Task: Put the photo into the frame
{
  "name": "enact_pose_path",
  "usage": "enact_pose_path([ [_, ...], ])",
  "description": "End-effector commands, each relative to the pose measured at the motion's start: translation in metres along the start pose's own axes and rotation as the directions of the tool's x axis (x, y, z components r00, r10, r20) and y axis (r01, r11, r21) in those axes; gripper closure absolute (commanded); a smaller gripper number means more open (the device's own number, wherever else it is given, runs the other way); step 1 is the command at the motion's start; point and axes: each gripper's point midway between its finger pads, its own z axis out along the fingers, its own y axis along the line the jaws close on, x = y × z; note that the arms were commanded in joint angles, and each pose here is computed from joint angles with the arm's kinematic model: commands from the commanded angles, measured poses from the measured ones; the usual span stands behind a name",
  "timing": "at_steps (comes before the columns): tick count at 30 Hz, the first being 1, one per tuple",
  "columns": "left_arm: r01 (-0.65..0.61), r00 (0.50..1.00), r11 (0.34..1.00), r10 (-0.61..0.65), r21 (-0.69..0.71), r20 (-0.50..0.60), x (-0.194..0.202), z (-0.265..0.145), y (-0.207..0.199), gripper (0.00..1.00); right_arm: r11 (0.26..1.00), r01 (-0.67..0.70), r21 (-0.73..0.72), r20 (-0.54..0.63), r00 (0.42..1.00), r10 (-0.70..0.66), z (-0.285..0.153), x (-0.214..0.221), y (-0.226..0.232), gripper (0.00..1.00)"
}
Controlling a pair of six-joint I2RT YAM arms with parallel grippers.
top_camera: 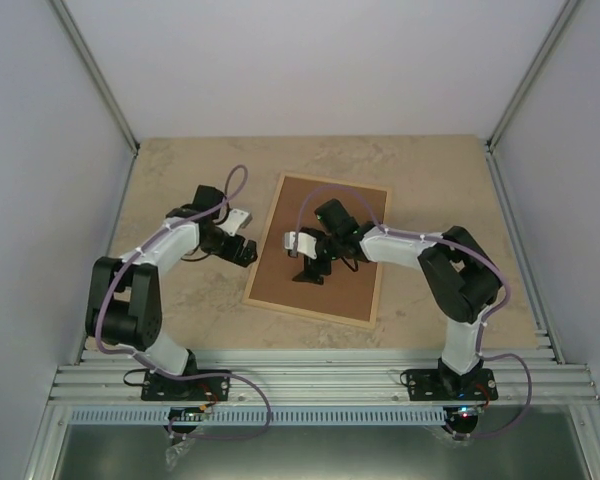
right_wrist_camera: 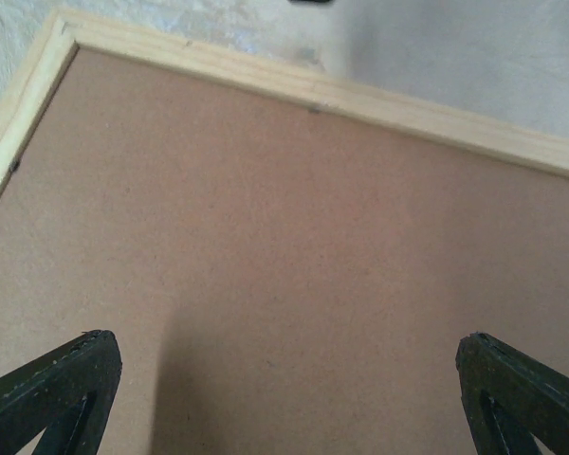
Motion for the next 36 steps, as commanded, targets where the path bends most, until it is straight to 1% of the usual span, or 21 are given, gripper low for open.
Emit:
enact_pose_path([
  [1, -0.328, 0.944, 0.943, 0.325, 0.062, 0.060, 0.004, -0.007, -0.016, 0.01, 0.998, 0.015, -0.056, -0.071, 0.997, -0.019, 0.016, 0.029, 0.015, 0.02],
  [3, -0.431, 0.900, 0.901, 0.425, 0.050, 0.092, 0.007, -0.011, -0.020, 0.01, 0.997, 0.005, -0.079, -0.100, 0.995, -0.013, 0.017, 0.040, 0.022, 0.02],
  [5, -0.539, 0.838, 0.838, 0.525, 0.082, 0.149, 0.013, -0.018, -0.034, 0.01, 0.995, 0.011, -0.094, -0.106, 0.994, -0.021, 0.017, 0.043, 0.028, 0.02],
  [6, -0.607, 0.790, 0.790, 0.587, 0.090, 0.175, 0.017, -0.021, -0.041, 0.01, 0.996, 0.017, -0.089, -0.099, 0.995, -0.026, 0.016, 0.042, 0.028, 0.02],
  [7, -0.681, 0.725, 0.729, 0.657, 0.069, 0.206, 0.020, -0.025, -0.045, 0.01, 0.996, 0.027, -0.081, -0.094, 0.995, -0.035, 0.013, 0.039, 0.026, 0.02],
  [9, -0.763, 0.634, 0.645, 0.738, 0.034, 0.231, 0.025, -0.026, -0.048, 0.01, 0.998, 0.031, -0.057, -0.091, 0.995, -0.036, 0.006, 0.029, 0.017, 0.02],
  [11, -0.834, 0.542, 0.551, 0.807, 0.031, 0.236, 0.036, -0.025, -0.052, 0.03, 0.999, 0.035, -0.034, -0.079, 0.996, -0.037, -0.009, 0.020, 0.009, 0.02],
  [12, -0.859, 0.502, 0.510, 0.831, 0.031, 0.241, 0.041, -0.025, -0.054, 0.04, 0.999, 0.040, -0.018, -0.077, 0.996, -0.041, -0.017, 0.019, 0.007, 0.02],
  [14, -0.891, 0.445, 0.452, 0.859, 0.036, 0.252, 0.047, -0.024, -0.059, 0.05, 0.999, 0.041, -0.008, -0.093, 0.995, -0.042, -0.028, 0.030, 0.009, 0.02],
  [16, -0.908, 0.411, 0.417, 0.873, 0.036, 0.262, 0.046, -0.022, -0.063, 0.07, 1.000, 0.019, -0.009, -0.120, 0.993, -0.020, -0.036, 0.046, 0.013, 0.02],
  [19, -0.922, 0.380, 0.385, 0.881, 0.040, 0.282, 0.043, -0.019, -0.071, 0.11, 1.000, -0.011, -0.006, -0.168, 0.986, 0.010, -0.038, 0.066, 0.018, 0.03],
  [23, -0.945, 0.323, 0.324, 0.899, 0.048, 0.294, 0.043, -0.011, -0.080, 0.19, 0.998, -0.056, -0.029, -0.243, 0.969, 0.048, -0.026, 0.088, 0.024, 0.03],
  [26, -0.953, 0.301, 0.300, 0.904, 0.052, 0.303, 0.042, -0.008, -0.084, 0.25, 0.996, -0.083, -0.041, -0.306, 0.950, 0.066, -0.017, 0.106, 0.027, 0.04],
  [28, -0.958, 0.286, 0.283, 0.909, 0.056, 0.302, 0.043, -0.006, -0.084, 0.27, 0.996, -0.076, -0.039, -0.327, 0.943, 0.059, -0.015, 0.111, 0.028, 0.04],
  [34, -0.978, 0.207, 0.197, 0.924, 0.063, 0.321, 0.053, -0.002, -0.089, 0.28, 0.998, -0.063, -0.002, -0.362, 0.931, 0.058, -0.010, 0.122, 0.023, 0.04],
  [36, -0.979, 0.203, 0.191, 0.922, 0.069, 0.330, 0.054, -0.001, -0.092, 0.29, 0.998, -0.062, 0.011, -0.364, 0.930, 0.061, -0.009, 0.122, 0.020, 0.04],
])
